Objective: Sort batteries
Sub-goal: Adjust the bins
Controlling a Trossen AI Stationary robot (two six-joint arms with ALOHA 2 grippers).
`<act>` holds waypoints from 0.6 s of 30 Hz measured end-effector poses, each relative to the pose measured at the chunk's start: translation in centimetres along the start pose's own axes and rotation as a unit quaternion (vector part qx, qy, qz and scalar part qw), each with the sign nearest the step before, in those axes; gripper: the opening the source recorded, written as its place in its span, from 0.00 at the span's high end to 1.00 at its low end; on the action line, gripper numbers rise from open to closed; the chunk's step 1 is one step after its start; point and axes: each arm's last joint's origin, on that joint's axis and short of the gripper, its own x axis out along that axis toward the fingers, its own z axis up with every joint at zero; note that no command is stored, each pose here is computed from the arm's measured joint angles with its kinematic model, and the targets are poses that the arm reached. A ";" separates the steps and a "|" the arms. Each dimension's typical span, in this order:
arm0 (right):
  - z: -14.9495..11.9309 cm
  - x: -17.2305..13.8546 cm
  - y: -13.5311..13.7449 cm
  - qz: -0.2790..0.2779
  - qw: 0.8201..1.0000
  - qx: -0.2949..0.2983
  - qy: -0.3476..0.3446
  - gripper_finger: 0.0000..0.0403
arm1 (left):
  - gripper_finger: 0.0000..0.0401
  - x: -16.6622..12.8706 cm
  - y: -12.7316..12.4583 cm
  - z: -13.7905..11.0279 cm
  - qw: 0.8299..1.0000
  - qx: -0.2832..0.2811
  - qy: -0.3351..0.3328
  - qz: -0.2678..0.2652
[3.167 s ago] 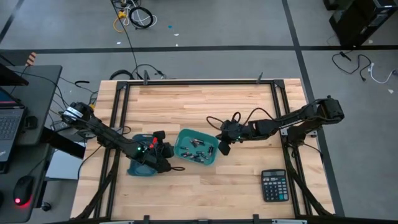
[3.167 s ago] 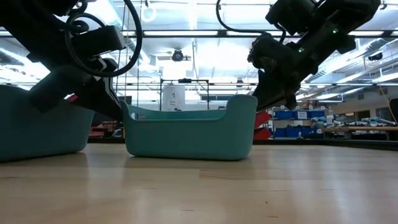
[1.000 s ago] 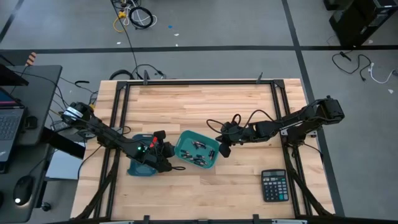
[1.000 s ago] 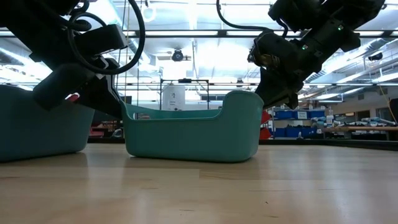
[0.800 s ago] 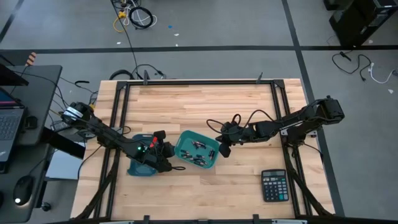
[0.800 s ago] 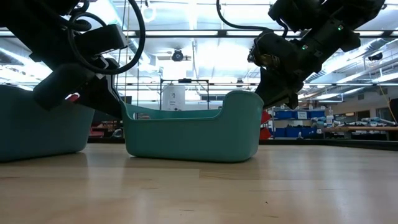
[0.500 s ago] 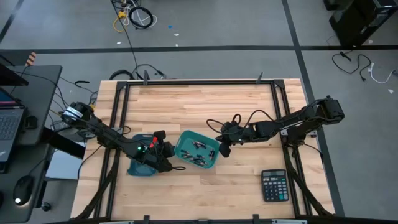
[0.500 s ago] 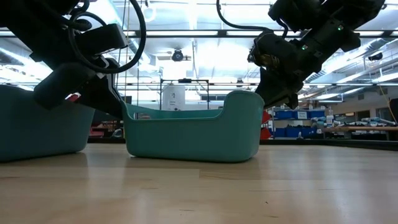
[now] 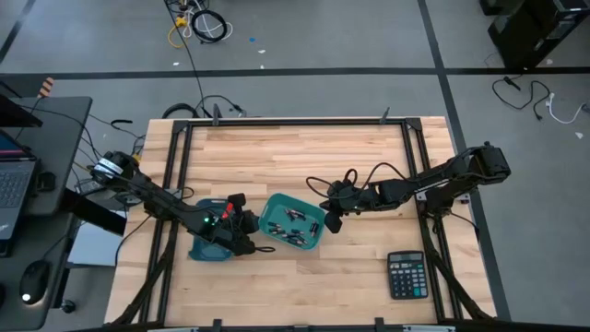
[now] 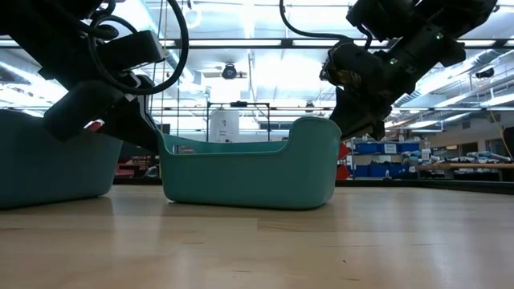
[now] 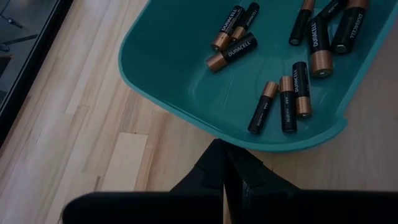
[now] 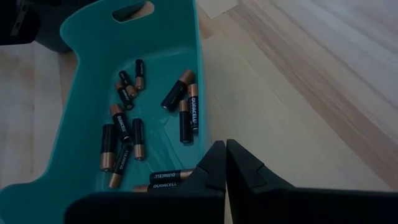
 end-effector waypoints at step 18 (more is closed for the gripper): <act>-0.2 0.0 -0.1 -0.007 1.000 0.008 0.010 1.00 | 1.00 -1.4 -0.3 1.5 0.998 0.058 -0.007 0.022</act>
